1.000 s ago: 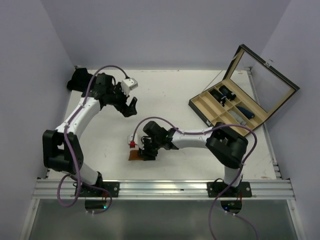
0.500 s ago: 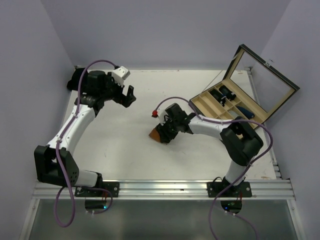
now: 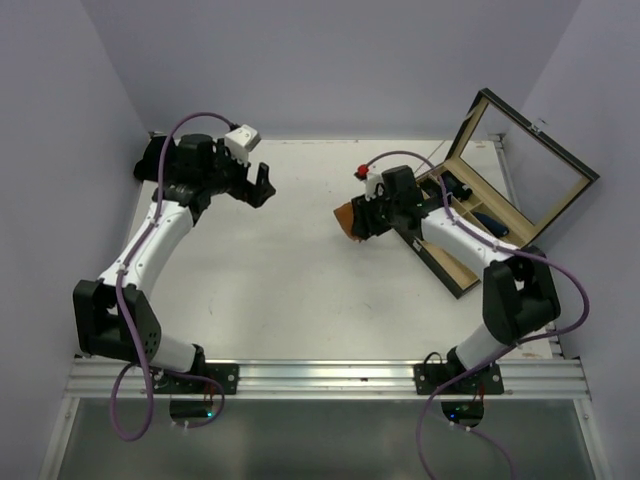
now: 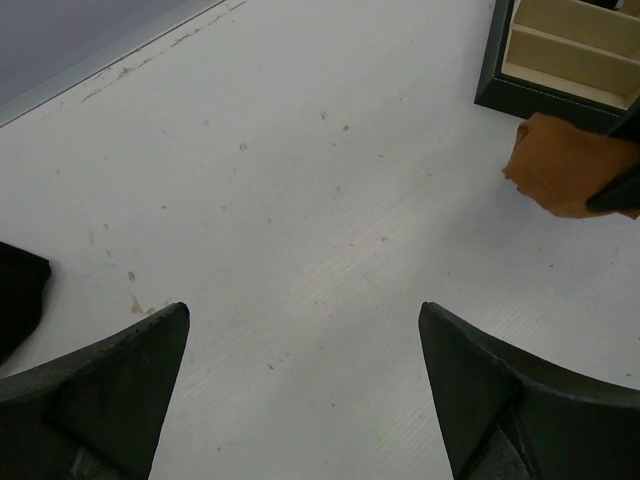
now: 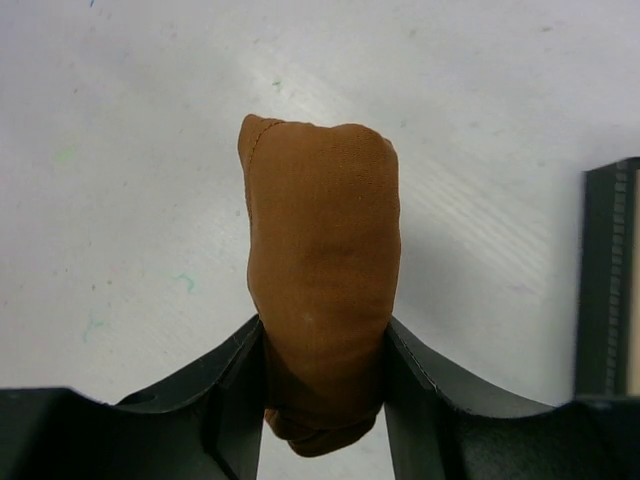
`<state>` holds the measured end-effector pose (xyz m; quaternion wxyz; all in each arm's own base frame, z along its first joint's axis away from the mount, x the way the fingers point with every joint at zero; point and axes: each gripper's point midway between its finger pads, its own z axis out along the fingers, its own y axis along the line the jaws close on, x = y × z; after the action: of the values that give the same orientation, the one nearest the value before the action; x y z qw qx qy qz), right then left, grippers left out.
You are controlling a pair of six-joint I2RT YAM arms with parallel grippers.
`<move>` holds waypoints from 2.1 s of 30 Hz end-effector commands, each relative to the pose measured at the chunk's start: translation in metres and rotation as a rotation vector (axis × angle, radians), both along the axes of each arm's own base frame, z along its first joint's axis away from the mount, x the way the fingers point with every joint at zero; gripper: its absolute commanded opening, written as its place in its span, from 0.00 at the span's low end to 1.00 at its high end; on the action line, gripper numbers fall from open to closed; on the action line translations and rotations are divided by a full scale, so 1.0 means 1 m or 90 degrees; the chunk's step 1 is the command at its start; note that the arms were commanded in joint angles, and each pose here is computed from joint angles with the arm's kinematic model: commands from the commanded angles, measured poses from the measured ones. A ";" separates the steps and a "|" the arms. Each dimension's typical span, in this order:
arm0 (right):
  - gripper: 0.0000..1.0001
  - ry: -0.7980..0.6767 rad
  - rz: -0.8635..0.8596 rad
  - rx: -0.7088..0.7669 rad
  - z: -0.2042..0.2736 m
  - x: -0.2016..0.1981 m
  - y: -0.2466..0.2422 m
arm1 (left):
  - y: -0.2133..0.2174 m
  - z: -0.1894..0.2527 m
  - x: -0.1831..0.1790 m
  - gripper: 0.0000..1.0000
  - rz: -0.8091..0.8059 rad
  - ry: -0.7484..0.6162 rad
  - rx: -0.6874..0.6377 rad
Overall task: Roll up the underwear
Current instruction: Place the rolled underwear into the container
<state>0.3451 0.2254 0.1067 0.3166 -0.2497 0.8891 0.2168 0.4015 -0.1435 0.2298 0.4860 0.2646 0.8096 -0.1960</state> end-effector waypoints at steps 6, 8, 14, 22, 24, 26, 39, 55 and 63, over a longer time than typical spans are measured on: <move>0.00 -0.100 -0.190 0.010 0.081 0.037 -0.074 | -0.005 0.038 0.020 1.00 0.003 -0.053 -0.033; 0.00 -0.110 -0.218 -0.005 0.082 0.038 -0.094 | -0.005 0.040 0.021 1.00 0.001 -0.059 -0.030; 0.00 -0.168 -0.183 -0.064 0.086 0.034 -0.150 | -0.012 0.033 0.023 1.00 -0.031 -0.047 -0.032; 0.00 -0.273 -0.106 -0.271 0.093 0.071 -0.219 | -0.021 0.010 0.022 1.00 -0.071 -0.005 -0.031; 0.00 -0.290 -0.094 -0.310 0.087 0.084 -0.227 | -0.020 0.008 0.022 1.00 -0.067 -0.003 -0.028; 0.00 -0.304 -0.093 -0.325 0.081 0.098 -0.230 | -0.019 0.005 0.020 1.00 -0.070 -0.003 -0.022; 0.00 -0.346 -0.083 -0.376 0.041 0.137 -0.236 | -0.003 -0.014 0.012 1.00 -0.051 0.012 0.036; 0.00 -0.222 0.061 -0.425 -0.058 0.105 -0.203 | -0.003 -0.025 0.013 1.00 -0.054 0.040 0.043; 0.00 -0.069 0.110 -0.281 -0.075 0.090 -0.183 | -0.004 -0.031 0.011 1.00 -0.059 0.054 0.042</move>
<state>0.4609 0.0228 0.0501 0.3361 -0.3983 0.8509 -0.0663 0.4090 -0.1507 0.1961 0.4295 0.3027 0.8245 -0.2100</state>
